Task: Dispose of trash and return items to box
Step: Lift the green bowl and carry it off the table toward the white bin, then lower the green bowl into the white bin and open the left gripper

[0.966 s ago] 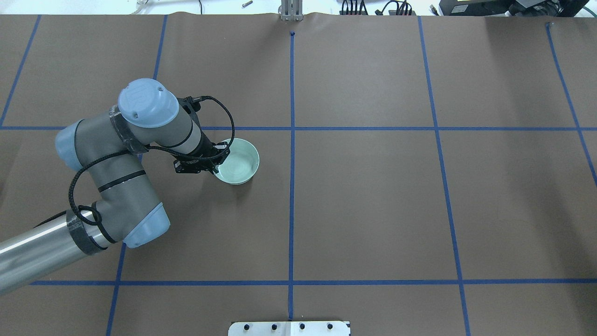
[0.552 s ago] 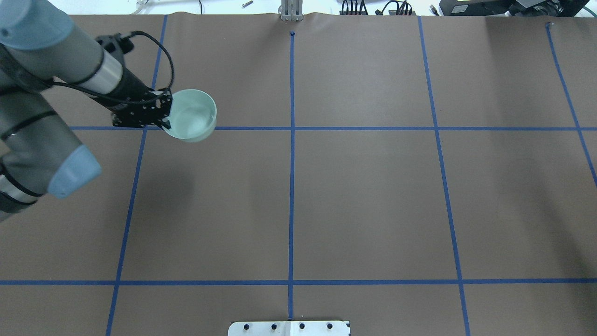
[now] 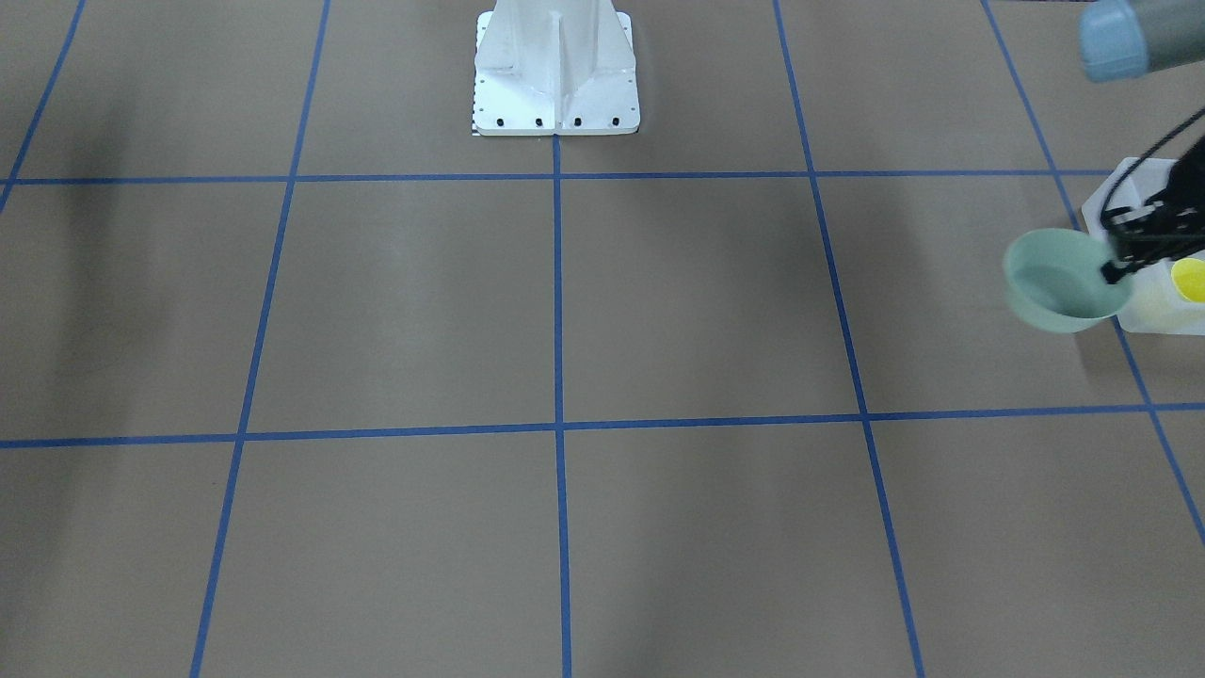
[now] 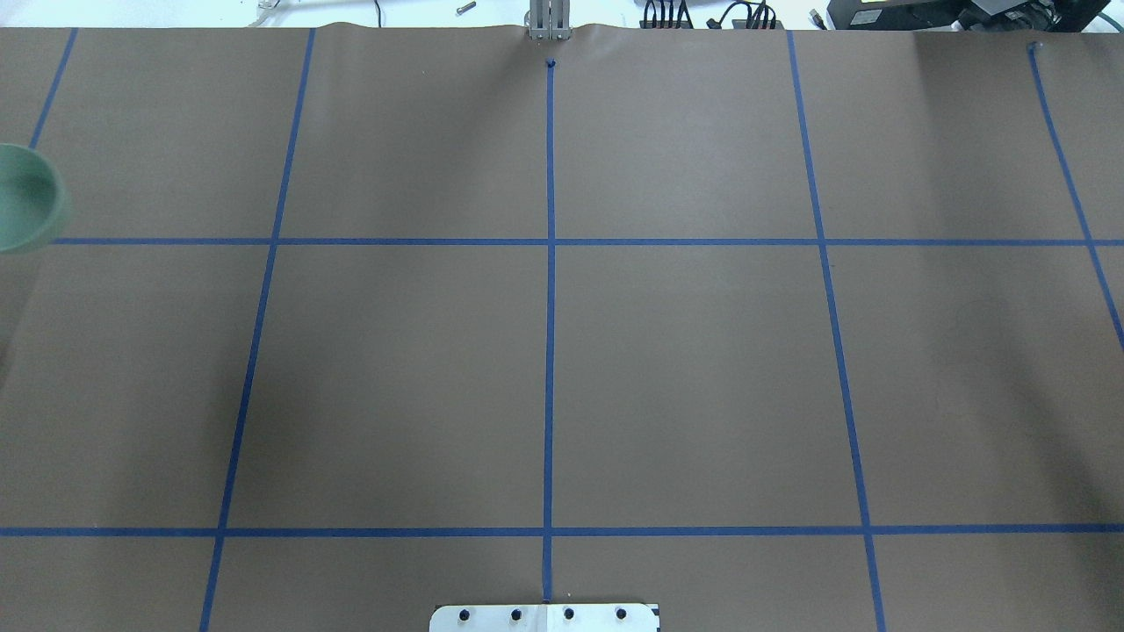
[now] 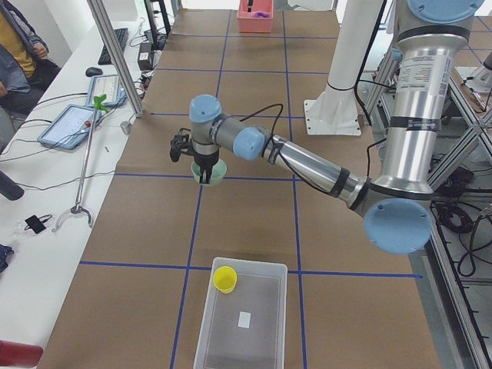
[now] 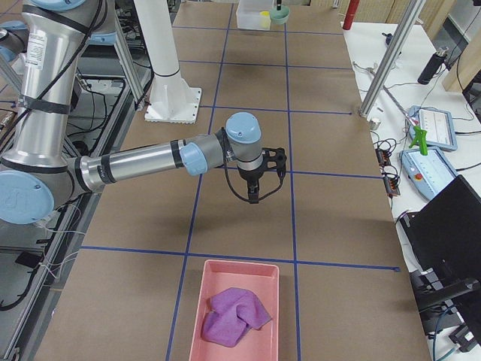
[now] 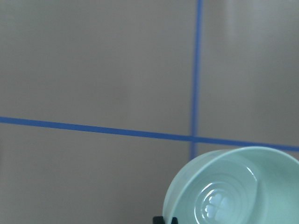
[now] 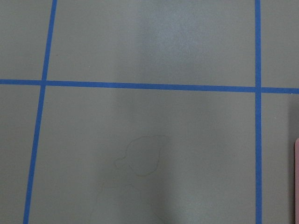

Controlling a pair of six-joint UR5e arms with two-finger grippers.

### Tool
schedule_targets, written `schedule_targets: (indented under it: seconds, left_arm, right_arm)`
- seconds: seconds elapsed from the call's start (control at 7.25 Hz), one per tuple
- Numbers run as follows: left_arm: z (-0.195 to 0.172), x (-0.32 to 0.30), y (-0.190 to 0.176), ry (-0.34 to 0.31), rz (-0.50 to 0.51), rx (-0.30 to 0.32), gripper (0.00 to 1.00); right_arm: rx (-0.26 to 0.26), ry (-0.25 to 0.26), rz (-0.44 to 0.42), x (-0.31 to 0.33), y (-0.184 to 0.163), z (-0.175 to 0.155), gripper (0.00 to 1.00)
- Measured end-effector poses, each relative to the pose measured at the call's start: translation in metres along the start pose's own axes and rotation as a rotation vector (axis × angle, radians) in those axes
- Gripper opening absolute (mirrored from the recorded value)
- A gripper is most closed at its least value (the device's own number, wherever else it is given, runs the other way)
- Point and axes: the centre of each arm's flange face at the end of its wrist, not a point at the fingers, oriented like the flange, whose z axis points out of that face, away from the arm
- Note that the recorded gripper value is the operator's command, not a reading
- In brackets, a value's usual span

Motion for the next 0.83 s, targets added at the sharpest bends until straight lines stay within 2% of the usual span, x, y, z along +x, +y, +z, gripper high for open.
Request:
schedule_targets:
  seconds: [0.14,0.41,0.69,0.83]
  left_arm:
    - [0.002,-0.096,0.019,-0.031,0.069,-0.019,0.00]
    - [0.029,-0.244,0.066,-0.015,0.162,-0.051,0.00]
    - [0.077,-0.321,0.119,-0.005,0.179,-0.035,0.00]
    - [0.095,-0.338,0.136,-0.008,0.159,-0.025,0.00]
  right_arm:
    - [0.000,0.001,0.000,0.000,0.000,0.000,1.00]
    - [0.000,0.000,0.001,0.000,0.000,0.000,1.00]
    - [-0.001,0.000,0.002,0.000,0.001,0.000,1.00]
    - [-0.002,0.000,0.003,0.001,0.001,0.000,1.00]
